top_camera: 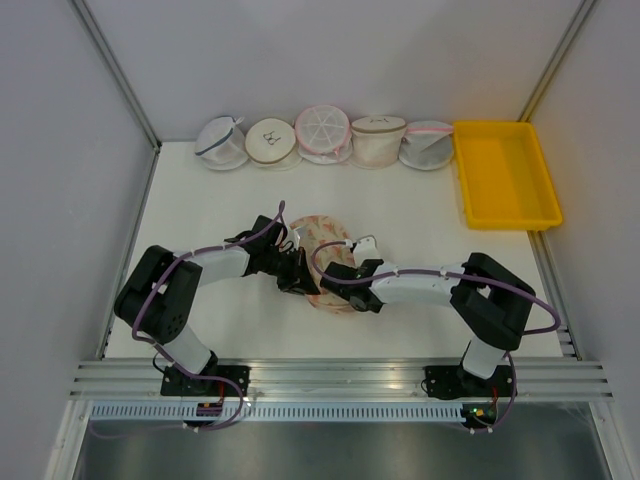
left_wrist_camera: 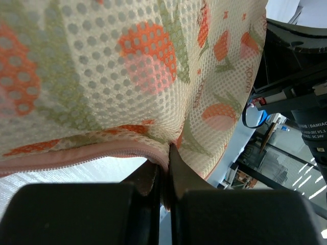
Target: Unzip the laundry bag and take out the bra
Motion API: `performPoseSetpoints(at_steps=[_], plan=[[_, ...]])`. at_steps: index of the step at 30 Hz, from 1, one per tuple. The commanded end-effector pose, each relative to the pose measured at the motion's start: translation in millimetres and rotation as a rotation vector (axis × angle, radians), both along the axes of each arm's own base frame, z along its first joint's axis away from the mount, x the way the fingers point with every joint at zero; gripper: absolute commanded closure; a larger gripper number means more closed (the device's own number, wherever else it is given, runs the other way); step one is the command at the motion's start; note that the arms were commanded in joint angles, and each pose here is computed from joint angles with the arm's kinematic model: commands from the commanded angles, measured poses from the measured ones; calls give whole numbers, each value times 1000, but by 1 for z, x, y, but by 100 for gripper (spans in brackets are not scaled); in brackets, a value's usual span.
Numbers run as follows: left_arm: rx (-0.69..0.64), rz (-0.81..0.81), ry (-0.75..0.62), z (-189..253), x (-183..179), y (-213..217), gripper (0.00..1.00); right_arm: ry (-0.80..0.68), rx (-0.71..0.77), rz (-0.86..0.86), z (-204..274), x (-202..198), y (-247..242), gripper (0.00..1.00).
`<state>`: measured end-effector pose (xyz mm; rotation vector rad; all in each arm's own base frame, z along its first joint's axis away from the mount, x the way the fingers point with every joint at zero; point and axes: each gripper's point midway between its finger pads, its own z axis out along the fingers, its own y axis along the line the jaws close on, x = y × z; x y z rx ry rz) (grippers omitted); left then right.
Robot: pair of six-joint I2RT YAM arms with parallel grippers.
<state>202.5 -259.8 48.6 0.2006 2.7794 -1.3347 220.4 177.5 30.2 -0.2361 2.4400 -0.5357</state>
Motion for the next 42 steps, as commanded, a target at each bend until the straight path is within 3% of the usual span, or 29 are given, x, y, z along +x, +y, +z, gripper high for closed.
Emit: performPoseSetpoints(at_steps=[1, 2, 4, 6, 9, 10, 13, 17, 26, 31, 38, 42], plan=[[-48, -77, -18, 14, -12, 1, 98, -88, -99, -60, 20, 17, -26, 100], [-48, -75, -16, 15, -13, 2, 98, -84, -97, -60, 20, 16, -27, 99], [-47, -72, -15, 15, -12, 2, 97, -81, -67, -56, 23, 14, -24, 80], [-51, -66, -15, 18, -13, 2, 92, -80, -7, -48, 29, 10, -22, 69], [-46, -39, -23, 23, -12, 3, 67, -86, 71, -29, 43, 1, -21, 52], [-40, -29, -28, 24, -13, 4, 50, -89, 93, -16, 47, -2, -18, 51], [-38, 15, -64, 35, -13, 8, 28, -85, 182, 28, 62, -14, -10, 47], [-49, 67, -74, 48, -19, 12, 14, -72, 290, 98, 78, -25, 8, 43], [57, 263, -90, 44, -36, 45, 9, -37, 474, 229, 96, -37, 65, 42], [132, 459, -113, 43, -43, 74, 9, -13, 521, 285, 92, -39, 101, 42], [-61, 673, -334, 109, -54, 103, 0, 13, 567, 328, 83, -32, 163, 44], [-46, 656, -308, 106, -64, 105, 0, 8, 566, 314, 78, -23, 188, 50]])
